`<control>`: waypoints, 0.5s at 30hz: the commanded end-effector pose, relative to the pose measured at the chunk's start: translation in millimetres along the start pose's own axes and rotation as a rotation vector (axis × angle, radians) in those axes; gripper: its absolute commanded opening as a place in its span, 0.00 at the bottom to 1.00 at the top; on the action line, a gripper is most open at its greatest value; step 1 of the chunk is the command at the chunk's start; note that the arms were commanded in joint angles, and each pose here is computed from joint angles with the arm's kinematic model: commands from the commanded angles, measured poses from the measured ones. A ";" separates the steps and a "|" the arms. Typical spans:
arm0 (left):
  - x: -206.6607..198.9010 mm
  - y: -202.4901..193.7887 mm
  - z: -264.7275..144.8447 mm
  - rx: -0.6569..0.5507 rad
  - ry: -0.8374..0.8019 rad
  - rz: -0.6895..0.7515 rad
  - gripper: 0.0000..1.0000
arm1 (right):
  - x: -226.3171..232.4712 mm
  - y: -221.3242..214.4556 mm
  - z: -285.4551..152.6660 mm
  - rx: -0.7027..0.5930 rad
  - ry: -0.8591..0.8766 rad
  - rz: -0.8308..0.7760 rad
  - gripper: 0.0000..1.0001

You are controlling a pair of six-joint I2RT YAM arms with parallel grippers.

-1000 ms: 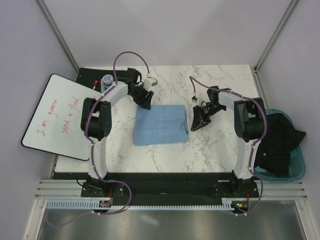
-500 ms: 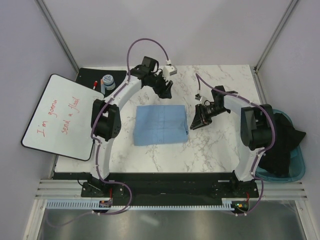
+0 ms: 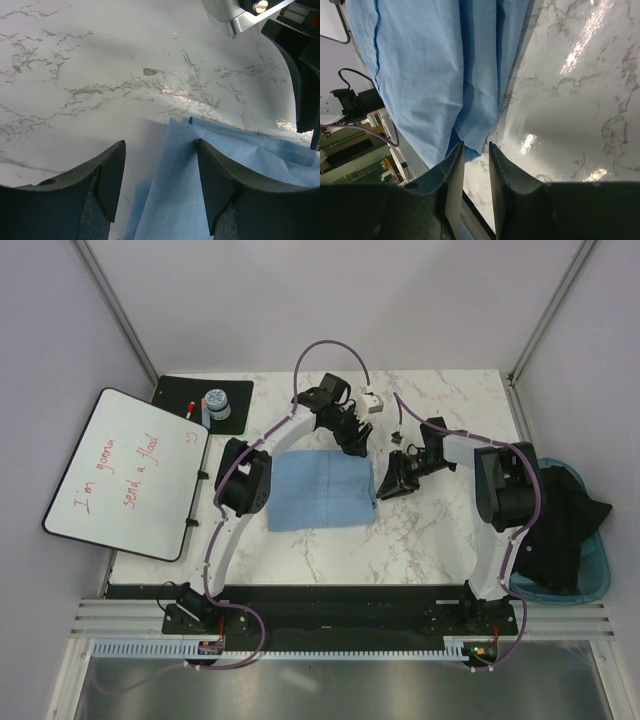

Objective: Fold and stack the long sleeve shirts
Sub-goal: Fold the shirt

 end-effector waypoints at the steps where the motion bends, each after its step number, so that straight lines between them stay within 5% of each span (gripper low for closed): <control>1: 0.8 11.5 -7.0 -0.041 -0.015 0.044 0.66 | -2.8 -2.8 9.3 0.003 0.035 0.032 0.34; 15: -0.4 6.6 -4.7 -0.032 -0.027 0.033 0.67 | 1.8 -5.5 22.9 0.023 0.076 0.056 0.33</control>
Point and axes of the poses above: each gripper's point midway between its finger pads, its own z axis out along the fingers, its own x axis along the line the jaws close on, y = z × x, the point moved 7 cm from there along -z, back along the fingers, and after that the axes turned 8 degrees about -z, right-handed, at the moved point
